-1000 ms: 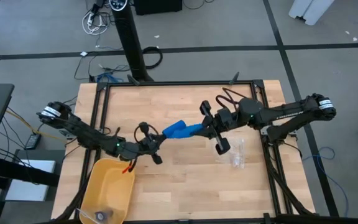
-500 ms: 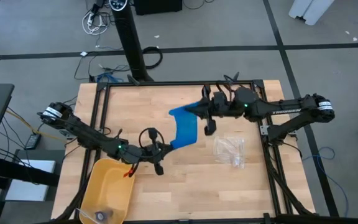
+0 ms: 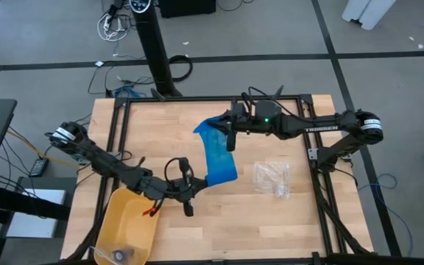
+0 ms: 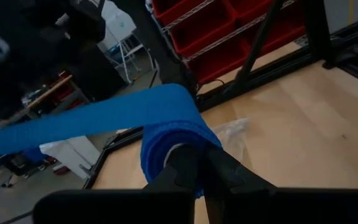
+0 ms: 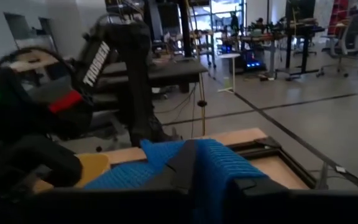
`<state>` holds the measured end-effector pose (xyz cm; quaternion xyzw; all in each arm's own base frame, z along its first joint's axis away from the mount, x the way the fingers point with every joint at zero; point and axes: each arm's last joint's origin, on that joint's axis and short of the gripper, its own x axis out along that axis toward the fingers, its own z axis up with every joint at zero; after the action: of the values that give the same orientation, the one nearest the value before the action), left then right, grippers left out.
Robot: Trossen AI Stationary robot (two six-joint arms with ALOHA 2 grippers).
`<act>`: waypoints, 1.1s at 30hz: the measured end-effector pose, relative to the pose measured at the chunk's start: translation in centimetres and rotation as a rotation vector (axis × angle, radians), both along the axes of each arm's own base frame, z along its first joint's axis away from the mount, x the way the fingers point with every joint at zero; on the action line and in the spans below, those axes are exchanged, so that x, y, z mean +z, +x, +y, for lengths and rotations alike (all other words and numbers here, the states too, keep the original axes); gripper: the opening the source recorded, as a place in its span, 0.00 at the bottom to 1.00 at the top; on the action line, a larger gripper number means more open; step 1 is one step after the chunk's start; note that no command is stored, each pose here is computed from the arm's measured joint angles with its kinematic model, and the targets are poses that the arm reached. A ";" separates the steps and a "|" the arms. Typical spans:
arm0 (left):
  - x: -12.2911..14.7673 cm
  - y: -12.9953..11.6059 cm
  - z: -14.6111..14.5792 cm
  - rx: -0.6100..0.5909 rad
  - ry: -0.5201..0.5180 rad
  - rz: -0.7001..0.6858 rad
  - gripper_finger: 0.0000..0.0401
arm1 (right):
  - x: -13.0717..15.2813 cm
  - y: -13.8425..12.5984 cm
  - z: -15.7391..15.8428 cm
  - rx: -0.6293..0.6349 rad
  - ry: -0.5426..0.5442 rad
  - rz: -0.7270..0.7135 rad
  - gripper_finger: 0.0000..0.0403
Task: Roll bandage
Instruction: Roll the blue bandage
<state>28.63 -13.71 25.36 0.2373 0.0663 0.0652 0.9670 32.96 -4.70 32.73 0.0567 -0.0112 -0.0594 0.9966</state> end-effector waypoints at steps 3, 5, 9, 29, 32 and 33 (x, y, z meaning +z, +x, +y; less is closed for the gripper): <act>0.0 -0.1 -0.1 -0.004 -0.010 -0.002 0.03 | -0.4 0.2 -0.1 -0.003 -0.006 0.028 0.19; 0.0 -0.1 -0.2 -0.005 -0.025 -0.008 0.03 | -0.5 0.2 -0.1 -0.004 -0.007 0.033 0.25; 0.2 -0.1 -0.3 -0.010 -0.034 -0.020 0.03 | -0.6 0.1 -0.1 -0.005 -0.005 0.057 0.38; 0.2 -0.1 -0.3 -0.011 -0.061 -0.027 0.03 | -1.4 -0.3 0.0 0.030 0.148 0.147 0.56; 0.1 -0.1 -0.3 -0.009 -0.067 -0.017 0.03 | -1.8 -0.4 0.0 0.021 0.192 0.190 0.55; 0.0 -0.1 -0.3 -0.008 -0.074 -0.014 0.03 | -2.0 -0.5 0.0 0.019 0.207 0.206 0.55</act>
<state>28.51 -14.00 25.40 0.2013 0.0610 0.0603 0.9758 32.51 -4.71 30.76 0.1527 0.0979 -0.0562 0.9818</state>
